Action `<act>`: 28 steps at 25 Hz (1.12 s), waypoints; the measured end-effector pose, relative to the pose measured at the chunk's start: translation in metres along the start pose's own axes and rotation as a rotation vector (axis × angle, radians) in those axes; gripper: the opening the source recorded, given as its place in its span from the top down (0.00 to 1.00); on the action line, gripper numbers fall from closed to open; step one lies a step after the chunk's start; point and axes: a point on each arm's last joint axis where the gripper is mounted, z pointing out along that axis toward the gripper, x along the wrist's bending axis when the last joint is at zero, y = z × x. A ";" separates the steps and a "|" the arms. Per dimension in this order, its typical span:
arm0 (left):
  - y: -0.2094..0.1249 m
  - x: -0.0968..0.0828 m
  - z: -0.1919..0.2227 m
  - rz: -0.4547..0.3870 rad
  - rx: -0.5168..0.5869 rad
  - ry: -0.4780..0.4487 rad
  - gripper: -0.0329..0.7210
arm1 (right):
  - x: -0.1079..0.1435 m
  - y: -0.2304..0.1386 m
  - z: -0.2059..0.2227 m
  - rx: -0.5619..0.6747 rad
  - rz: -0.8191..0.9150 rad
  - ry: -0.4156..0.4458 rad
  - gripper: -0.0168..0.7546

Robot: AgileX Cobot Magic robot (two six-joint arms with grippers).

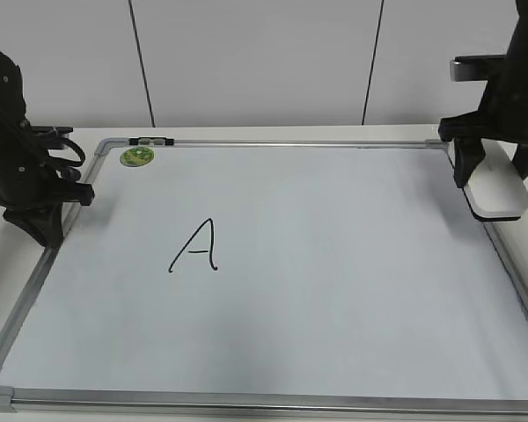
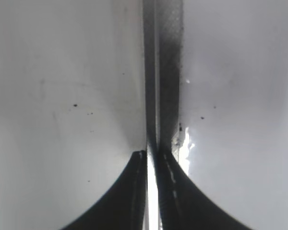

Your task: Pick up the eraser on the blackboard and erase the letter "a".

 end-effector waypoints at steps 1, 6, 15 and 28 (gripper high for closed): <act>0.000 0.000 0.000 0.000 0.000 0.000 0.90 | -0.004 0.001 0.003 0.007 0.007 0.001 0.30; 0.000 0.000 0.000 0.000 0.000 0.000 0.90 | -0.013 0.003 0.025 0.059 0.008 0.025 0.30; 0.000 0.000 0.000 -0.001 0.002 -0.001 0.90 | -0.010 0.004 0.036 0.081 0.006 0.047 0.30; 0.000 0.000 0.000 -0.001 0.002 -0.001 0.90 | -0.008 0.004 0.074 0.164 0.004 0.046 0.30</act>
